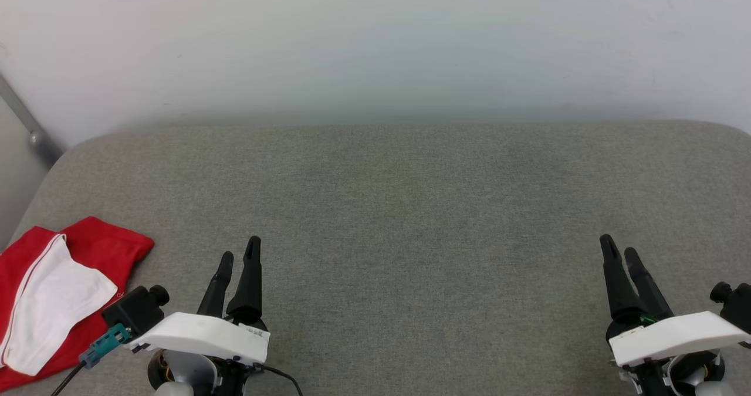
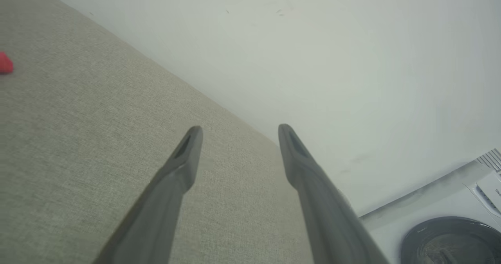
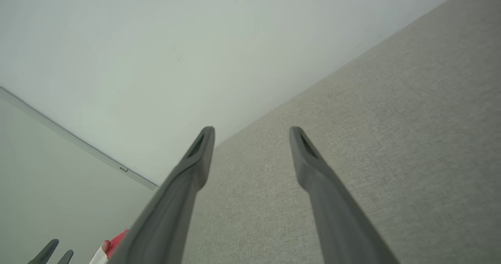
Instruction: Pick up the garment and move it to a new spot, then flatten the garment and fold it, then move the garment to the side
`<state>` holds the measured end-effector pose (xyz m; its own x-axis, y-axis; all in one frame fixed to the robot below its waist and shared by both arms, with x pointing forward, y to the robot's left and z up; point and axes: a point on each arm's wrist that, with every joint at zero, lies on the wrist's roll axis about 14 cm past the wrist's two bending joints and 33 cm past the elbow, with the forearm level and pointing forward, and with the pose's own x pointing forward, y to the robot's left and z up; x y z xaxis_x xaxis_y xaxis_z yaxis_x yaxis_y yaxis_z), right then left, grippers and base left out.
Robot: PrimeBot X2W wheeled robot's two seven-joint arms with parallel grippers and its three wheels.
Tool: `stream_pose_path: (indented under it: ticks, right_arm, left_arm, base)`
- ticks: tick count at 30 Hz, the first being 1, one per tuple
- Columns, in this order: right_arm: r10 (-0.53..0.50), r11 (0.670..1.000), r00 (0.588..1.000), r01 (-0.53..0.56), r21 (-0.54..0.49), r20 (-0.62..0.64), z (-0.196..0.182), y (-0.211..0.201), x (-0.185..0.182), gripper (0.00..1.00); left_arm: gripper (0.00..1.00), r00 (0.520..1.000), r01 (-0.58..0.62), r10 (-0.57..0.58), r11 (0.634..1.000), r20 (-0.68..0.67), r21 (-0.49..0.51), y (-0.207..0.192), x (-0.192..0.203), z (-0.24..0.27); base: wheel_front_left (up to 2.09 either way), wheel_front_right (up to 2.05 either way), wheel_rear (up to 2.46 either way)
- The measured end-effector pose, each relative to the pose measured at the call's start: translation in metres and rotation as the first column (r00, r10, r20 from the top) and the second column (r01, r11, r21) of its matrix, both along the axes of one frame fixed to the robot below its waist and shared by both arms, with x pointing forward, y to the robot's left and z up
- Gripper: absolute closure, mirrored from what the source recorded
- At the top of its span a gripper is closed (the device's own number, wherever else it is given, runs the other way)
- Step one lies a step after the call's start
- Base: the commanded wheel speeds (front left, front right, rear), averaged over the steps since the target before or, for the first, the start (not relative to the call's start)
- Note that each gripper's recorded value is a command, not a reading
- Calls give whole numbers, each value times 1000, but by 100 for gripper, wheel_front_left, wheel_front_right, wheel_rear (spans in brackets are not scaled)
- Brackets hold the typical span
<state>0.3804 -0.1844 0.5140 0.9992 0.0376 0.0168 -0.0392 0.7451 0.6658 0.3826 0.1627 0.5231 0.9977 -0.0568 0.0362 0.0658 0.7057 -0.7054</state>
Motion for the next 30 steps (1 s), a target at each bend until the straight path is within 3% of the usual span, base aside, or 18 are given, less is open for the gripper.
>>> stream_pose_path:
  ticks: [12,30]
  right_arm:
    - [59,984,998,-57,-171,6,6,14,-3,0]
    - [76,907,997,-67,-415,5,11,18,-7,0]
  left_arm:
    - [0,1000,-1,-4,979,24,205,-3,-2,2]
    - [0,998,-23,-5,901,64,433,-6,-4,5]
  base:
    - [0,0,0]
    - [0,0,0]
